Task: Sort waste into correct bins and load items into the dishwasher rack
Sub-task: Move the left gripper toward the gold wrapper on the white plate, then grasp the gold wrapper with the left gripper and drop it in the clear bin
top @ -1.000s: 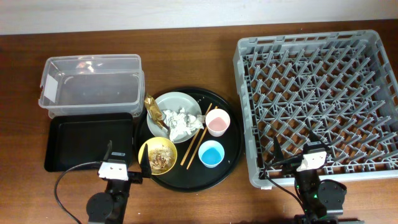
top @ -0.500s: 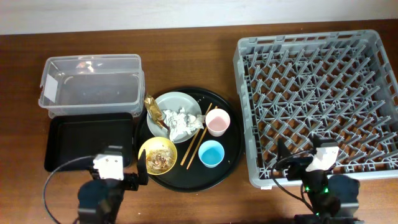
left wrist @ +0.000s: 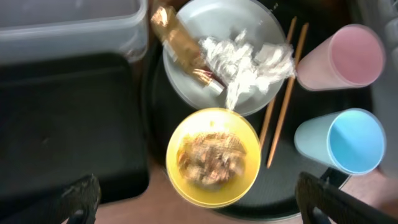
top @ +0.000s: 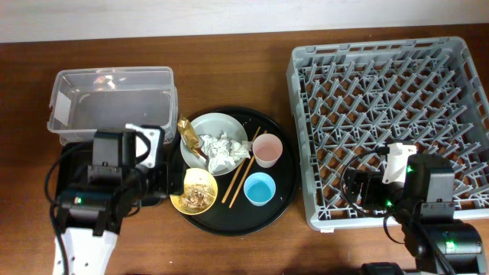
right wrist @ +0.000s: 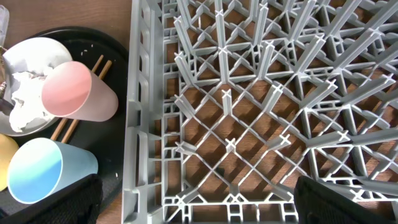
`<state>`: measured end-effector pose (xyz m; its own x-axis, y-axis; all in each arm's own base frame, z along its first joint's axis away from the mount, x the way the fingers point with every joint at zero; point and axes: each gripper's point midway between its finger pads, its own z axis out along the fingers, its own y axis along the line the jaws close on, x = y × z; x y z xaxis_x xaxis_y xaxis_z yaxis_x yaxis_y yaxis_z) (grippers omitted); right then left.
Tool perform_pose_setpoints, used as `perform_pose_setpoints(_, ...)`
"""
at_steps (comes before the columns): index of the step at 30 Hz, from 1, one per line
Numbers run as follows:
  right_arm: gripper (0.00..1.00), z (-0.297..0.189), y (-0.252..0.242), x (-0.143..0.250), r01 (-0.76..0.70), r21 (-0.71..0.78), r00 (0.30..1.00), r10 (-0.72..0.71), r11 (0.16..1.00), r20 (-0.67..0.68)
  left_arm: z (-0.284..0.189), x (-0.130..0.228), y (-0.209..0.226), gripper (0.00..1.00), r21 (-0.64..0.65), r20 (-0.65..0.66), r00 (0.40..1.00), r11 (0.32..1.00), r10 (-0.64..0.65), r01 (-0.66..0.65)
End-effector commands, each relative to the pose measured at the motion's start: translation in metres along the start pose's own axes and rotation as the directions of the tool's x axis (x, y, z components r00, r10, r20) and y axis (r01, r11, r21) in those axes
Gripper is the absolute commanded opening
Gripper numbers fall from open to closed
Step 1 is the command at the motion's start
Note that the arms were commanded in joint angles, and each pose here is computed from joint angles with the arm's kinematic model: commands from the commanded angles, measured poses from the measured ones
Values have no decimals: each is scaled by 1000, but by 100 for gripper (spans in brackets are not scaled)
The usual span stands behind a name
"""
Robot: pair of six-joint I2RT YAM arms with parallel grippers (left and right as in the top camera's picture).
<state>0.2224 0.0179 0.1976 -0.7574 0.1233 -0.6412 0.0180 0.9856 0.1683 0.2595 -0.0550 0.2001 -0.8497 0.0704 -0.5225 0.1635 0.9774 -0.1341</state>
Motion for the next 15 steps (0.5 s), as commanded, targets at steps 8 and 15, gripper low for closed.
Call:
perform_pose_setpoints(8, 99, -6, 2, -7, -4, -4, 1000, 4, 1000, 23, 116, -40, -2, 92, 69, -83, 996, 997, -31, 37)
perform_pose_setpoints(15, 98, -5, 2, -7, -5, -3, 1000, 5, 1000, 18, 185, -11, -22, 84, 70, -224, 974, 997, 42, -27)
